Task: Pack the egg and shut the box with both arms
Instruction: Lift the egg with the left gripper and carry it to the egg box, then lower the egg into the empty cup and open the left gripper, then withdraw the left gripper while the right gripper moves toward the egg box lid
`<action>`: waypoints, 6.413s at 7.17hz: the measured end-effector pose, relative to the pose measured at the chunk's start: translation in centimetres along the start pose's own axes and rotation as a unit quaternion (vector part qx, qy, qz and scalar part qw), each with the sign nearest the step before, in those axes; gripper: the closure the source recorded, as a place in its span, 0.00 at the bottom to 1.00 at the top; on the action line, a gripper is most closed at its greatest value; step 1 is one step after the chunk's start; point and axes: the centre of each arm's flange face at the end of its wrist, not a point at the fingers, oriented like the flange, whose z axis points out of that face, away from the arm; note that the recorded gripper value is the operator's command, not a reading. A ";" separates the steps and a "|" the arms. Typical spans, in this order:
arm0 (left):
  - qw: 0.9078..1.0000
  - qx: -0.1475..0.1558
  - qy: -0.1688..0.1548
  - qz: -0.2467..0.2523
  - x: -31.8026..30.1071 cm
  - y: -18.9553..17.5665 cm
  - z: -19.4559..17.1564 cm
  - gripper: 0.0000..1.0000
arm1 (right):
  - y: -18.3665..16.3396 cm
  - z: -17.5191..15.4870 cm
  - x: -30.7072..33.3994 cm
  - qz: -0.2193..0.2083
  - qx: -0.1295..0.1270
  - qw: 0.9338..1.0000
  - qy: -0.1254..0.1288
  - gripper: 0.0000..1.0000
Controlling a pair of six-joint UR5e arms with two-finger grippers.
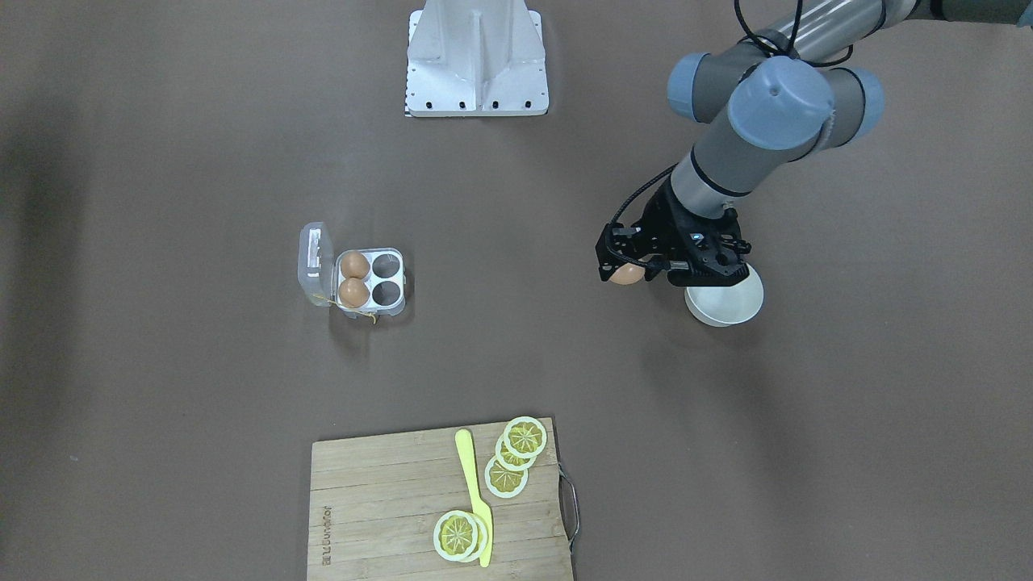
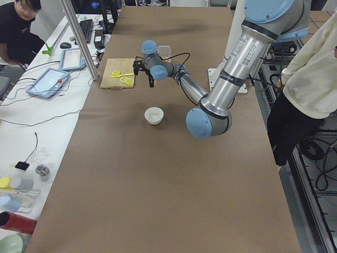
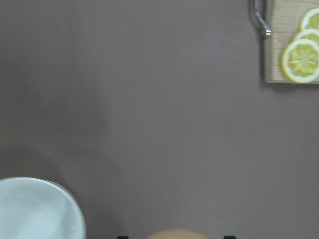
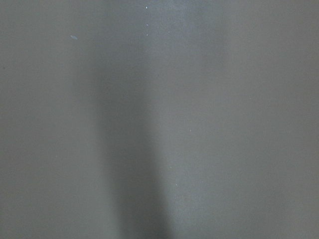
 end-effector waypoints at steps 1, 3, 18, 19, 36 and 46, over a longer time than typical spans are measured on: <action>1.000 0.013 0.022 -0.012 3.0 1.7 1.1 0.62 | 0.0 0.0 0.0 0.000 0.000 1.000 0.000 0.00; 0.996 0.038 0.066 -0.036 9.2 4.3 3.4 0.62 | 0.0 0.2 -0.1 0.000 -0.002 1.000 0.000 0.00; 0.980 0.133 0.138 -0.044 23.7 15.2 16.0 0.57 | 0.0 0.5 -0.4 0.015 -0.003 1.000 -0.003 0.00; 0.980 0.137 0.137 -0.045 23.7 15.1 16.0 0.54 | 0.0 0.5 -0.4 0.016 -0.003 1.000 -0.003 0.00; 0.989 0.140 0.024 -0.033 18.8 5.3 5.4 0.02 | -1.4 2.5 -6.1 -0.003 0.002 0.999 -0.036 0.00; 0.994 0.108 -0.022 -0.011 -4.3 -4.2 -15.9 0.02 | -0.7 18.6 -29.9 -0.009 0.010 0.990 -0.137 1.00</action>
